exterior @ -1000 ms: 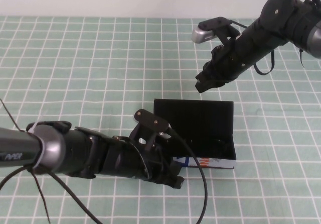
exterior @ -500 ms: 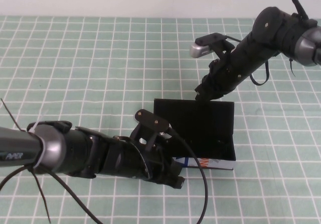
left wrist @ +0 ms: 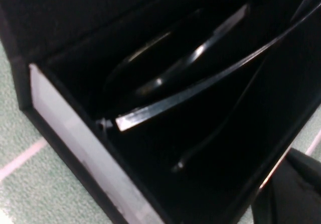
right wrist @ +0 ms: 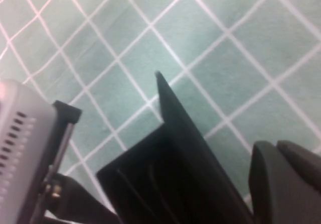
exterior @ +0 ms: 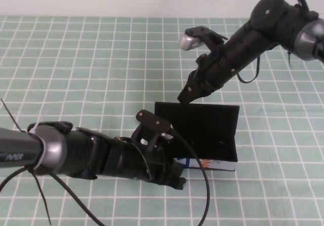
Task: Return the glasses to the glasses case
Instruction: Close the glasses case
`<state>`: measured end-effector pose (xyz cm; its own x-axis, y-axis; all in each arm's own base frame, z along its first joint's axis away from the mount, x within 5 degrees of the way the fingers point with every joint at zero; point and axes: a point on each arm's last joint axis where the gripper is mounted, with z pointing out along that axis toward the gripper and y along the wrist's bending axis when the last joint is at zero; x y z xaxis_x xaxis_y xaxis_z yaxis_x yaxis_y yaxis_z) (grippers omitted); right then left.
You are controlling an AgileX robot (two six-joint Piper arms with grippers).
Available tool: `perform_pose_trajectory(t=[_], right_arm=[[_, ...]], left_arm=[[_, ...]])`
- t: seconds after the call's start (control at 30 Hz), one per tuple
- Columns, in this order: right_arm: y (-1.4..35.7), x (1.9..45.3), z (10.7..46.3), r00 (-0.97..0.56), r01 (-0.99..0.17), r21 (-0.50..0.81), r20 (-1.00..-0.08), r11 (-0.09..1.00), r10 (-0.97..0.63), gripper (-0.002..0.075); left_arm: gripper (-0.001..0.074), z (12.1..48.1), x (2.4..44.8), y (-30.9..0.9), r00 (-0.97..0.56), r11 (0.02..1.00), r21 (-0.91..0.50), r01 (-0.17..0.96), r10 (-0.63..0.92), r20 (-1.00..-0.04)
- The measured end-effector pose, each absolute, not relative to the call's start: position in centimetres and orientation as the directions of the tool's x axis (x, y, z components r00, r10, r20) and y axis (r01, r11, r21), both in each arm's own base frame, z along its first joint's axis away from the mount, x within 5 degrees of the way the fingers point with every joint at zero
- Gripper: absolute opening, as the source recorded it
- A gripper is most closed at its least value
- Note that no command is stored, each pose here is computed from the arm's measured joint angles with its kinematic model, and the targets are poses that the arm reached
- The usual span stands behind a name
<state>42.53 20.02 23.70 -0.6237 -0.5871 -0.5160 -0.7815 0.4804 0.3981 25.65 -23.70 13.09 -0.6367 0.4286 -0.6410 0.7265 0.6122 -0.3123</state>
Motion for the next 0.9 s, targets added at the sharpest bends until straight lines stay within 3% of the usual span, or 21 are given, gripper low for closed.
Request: perform_pose_trajectory(t=[0.33, 0.63, 0.8, 0.9], right_arm=[[23.4, 40.6, 23.5, -0.588, -0.808, 0.390, -0.482, 0.442, -0.649, -0.0011], [22.9, 39.6, 23.0, -0.691, -0.720, 0.438, -0.385, 0.538, -0.611, -0.0011], [21.8, 37.5, 20.9, -0.717, -0.683, 0.462, -0.278, 0.566, -0.639, -0.0011], [21.4, 36.9, 20.0, -0.737, -0.660, 0.476, -0.264, 0.581, -0.622, -0.0011]], left_arm=[[-0.0002, 13.1, 25.8, -23.7, -0.638, 0.623, -0.305, 0.721, 0.425, -0.642], [-0.0002, 13.1, 25.8, -23.7, -0.637, 0.622, -0.304, 0.721, 0.424, -0.643], [-0.0002, 13.1, 25.8, -23.7, -0.637, 0.622, -0.304, 0.721, 0.424, -0.643], [-0.0002, 13.1, 25.8, -23.7, -0.637, 0.622, -0.304, 0.721, 0.424, -0.643]])
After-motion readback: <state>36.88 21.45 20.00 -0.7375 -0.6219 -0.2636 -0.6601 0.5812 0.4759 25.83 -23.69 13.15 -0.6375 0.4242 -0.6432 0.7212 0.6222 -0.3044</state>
